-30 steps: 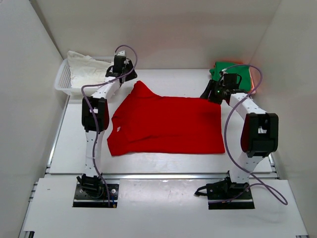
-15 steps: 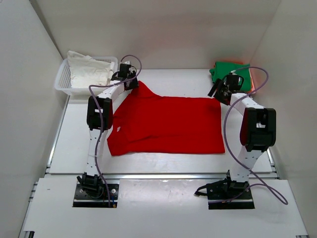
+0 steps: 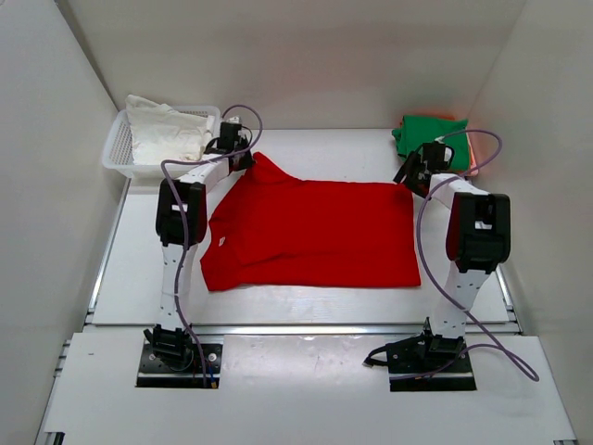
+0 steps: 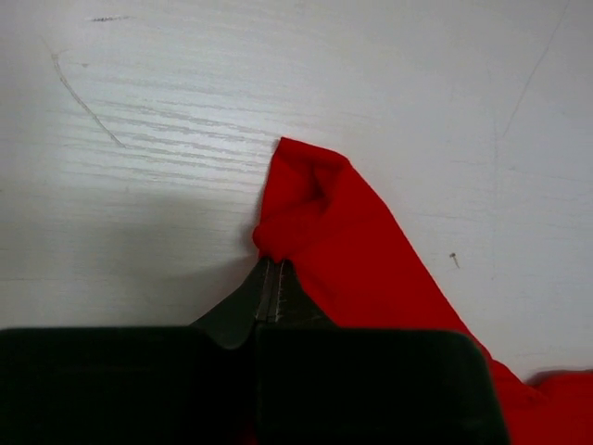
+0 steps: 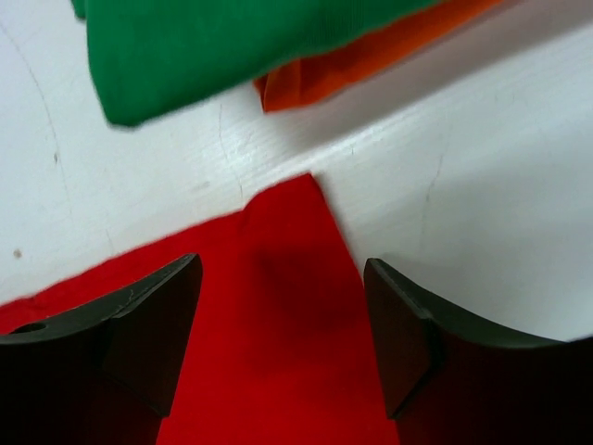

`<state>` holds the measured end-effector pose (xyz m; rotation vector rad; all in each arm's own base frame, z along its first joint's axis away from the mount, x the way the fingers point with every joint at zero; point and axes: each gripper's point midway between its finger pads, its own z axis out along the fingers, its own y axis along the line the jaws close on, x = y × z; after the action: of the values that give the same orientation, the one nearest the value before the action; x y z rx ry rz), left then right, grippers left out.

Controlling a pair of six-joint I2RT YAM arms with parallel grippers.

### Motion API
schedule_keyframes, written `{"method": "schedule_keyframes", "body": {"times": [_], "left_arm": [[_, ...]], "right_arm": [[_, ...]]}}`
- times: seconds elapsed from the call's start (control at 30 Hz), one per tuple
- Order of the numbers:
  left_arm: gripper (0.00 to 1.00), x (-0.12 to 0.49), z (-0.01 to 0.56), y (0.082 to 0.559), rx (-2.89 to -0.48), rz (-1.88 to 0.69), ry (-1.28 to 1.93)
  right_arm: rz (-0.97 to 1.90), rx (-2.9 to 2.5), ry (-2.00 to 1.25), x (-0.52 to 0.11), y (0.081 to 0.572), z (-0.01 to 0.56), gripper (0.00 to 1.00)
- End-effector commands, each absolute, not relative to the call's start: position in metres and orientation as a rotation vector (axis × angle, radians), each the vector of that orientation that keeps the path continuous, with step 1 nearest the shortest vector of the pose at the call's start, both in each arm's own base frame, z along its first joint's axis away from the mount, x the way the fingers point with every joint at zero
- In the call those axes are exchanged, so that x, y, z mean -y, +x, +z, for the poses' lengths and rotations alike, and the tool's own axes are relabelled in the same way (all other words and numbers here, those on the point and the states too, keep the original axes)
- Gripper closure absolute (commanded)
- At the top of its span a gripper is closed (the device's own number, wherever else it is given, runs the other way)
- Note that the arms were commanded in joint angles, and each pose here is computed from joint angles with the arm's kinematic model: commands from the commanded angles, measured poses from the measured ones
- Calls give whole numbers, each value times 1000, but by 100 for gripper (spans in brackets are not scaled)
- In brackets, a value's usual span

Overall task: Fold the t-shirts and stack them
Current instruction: Grap the side of the flattened tshirt furthest away from the robot with both arms

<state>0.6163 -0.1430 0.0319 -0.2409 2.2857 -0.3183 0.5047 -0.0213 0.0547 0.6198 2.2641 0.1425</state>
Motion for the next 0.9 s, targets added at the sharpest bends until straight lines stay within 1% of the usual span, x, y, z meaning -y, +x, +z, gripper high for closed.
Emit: {"method": "schedule_keyframes", "body": {"times": [0.0,0.07,0.17,0.23,0.27,0.3,0.33,0.37,0.53,0.63,0.7,0.73,0.77,0.83,0.87], "left_arm": [[100,147,118,628,-2111,-406,-226],[100,147,128,629,-2092,-422,-223],[100,147,140,628,-2076,-436,-220],[100,146,146,628,-2065,-450,-222],[100,146,150,628,-2058,-453,-219],[100,146,155,628,-2049,-463,-220],[100,147,155,628,-2051,-467,-217],[100,142,158,629,-2043,-468,-222],[100,144,177,629,-2012,-474,-206],[100,148,175,628,-2025,-485,-200],[92,145,175,630,-2018,-478,-206],[92,145,172,629,-2023,-476,-205],[92,143,173,629,-2021,-475,-212],[97,143,165,629,-2033,-471,-212],[97,140,166,631,-2032,-469,-217]], "right_arm": [[110,-2171,647,37,535,68,32],[93,-2214,651,37,536,56,32],[118,-2217,645,33,548,54,33],[134,-2228,645,31,552,49,42],[134,-2244,637,30,551,45,56],[143,-2264,637,28,549,40,83],[150,-2249,638,27,551,46,94],[150,-2234,638,27,552,51,100],[151,-2205,595,25,552,57,100],[162,-2206,599,30,553,54,100],[172,-2195,595,32,555,59,100],[168,-2195,583,30,554,60,100],[168,-2197,586,30,554,59,100],[168,-2195,577,28,555,59,100],[164,-2203,577,31,554,56,100]]}}
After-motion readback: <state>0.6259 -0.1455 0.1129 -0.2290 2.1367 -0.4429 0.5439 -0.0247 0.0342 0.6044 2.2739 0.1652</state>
